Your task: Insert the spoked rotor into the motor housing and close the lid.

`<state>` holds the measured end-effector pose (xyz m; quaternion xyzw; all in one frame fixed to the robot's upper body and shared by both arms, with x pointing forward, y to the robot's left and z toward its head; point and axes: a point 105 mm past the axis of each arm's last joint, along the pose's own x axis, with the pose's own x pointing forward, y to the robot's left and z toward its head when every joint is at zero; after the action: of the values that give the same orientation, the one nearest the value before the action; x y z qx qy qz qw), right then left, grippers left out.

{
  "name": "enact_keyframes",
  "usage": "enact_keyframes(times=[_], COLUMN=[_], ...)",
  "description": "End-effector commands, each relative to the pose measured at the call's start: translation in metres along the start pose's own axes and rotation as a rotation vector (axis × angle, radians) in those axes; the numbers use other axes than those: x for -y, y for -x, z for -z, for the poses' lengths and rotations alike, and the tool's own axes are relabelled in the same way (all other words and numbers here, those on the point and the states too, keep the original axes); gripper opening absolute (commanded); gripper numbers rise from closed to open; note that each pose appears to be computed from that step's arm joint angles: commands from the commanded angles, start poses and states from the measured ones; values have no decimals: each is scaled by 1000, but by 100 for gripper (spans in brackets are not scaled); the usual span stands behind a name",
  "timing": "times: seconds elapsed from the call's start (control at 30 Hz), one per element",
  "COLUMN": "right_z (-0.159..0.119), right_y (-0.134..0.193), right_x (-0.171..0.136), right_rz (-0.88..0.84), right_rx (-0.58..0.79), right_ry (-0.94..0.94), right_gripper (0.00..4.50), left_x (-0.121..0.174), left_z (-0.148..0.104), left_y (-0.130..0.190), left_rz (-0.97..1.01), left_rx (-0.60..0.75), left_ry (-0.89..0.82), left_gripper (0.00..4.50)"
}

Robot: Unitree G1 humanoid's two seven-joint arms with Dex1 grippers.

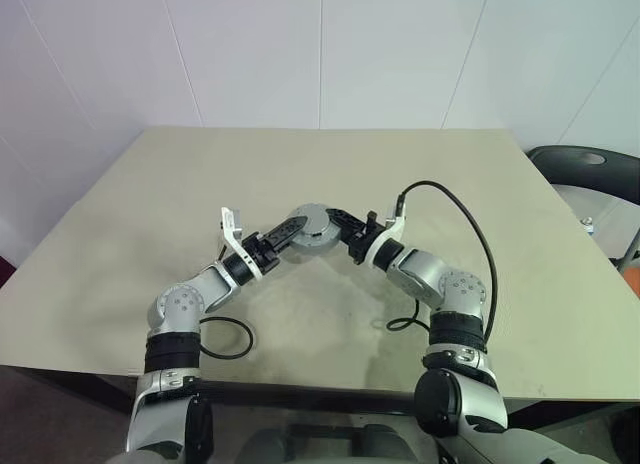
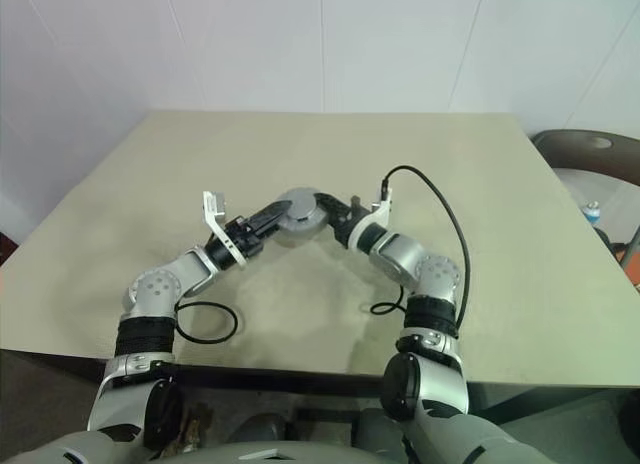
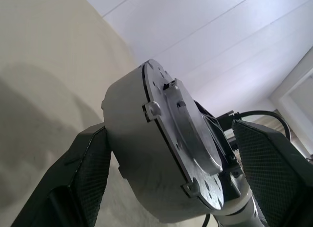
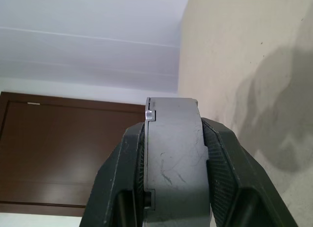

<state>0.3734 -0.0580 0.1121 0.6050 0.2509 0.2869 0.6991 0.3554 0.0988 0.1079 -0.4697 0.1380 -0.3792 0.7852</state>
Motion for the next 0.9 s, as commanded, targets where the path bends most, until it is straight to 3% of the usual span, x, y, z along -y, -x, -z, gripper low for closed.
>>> enact_keyframes(times=[0.03,0.43,0.63,0.9], right_z=[1,3,2,2], right_y=[-6,-7,-6,-8], right_x=[-20,-16,-12,-13], right_rz=[-51,-21,-2,5], right_rx=[-20,-37,-37,-43], right_ry=[50,69,79,94], right_gripper=[127,127,127,127], left_x=[14,12,4,9], left_z=[-10,5,14,16], left_y=[-7,-6,4,-17], left_rz=[60,66,17,30], left_rx=[33,19,15,39], left_ry=[-7,311,371,408], left_gripper=[407,407,407,407])
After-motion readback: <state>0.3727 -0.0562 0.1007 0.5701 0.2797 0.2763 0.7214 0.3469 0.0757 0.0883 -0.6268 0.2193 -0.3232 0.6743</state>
